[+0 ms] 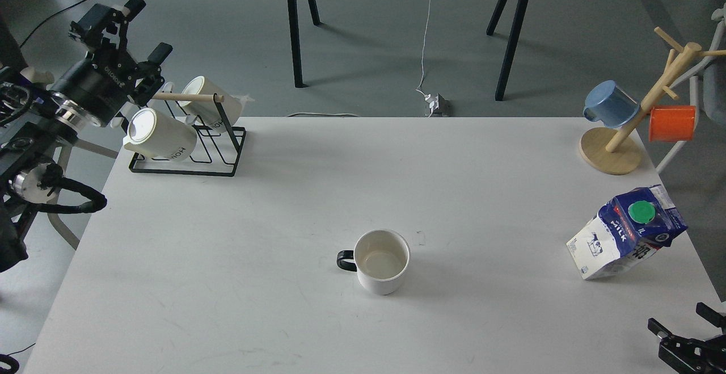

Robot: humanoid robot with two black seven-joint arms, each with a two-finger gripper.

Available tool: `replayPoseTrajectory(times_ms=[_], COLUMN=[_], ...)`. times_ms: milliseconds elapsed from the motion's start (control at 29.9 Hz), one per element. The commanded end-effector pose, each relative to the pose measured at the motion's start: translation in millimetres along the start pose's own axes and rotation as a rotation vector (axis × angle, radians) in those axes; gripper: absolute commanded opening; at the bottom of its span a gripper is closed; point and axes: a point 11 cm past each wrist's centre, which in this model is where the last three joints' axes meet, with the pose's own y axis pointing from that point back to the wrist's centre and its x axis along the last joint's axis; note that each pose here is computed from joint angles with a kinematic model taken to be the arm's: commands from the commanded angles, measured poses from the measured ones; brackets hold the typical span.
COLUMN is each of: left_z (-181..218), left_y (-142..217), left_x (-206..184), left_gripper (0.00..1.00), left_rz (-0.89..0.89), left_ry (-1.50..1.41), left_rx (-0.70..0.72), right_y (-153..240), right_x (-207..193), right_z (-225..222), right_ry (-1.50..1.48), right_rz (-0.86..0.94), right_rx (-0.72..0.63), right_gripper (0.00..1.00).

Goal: Place cup and milk with both arms
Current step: 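Reach the right gripper to the milk carton and grasp it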

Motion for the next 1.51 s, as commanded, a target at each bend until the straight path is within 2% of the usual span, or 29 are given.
replayPoseTrajectory(times_ms=[0,201,635,1037,1472], left_z=[-11,-19,-22,-28,-35], left_y=[6,10,12,17,19], left_x=[-2,-3,-4,-3,-7], left_gripper=[0.89,0.89,0.89,0.89,0.91], left_rz=[0.003,0.006,0.006,0.011,0.002], left_ry=[0.013,0.023,0.023,0.028,0.03], left_rx=[0.02,0.033,0.041,0.055,0.074], right_y=[-16,-31,-74,-94,-98], right_x=[-19,-40,-65,-64,-75], right_z=[-3,-5,24,50,47], right_ry=[0.019,0.059,0.088,0.092,0.099], right_rz=[-0.051,-0.097,-0.195,-0.219,-0.247], right_rx=[-0.007,-0.023,-0.092,-0.142,-0.13], right_gripper=[0.96,0.96,0.96,0.96,0.96])
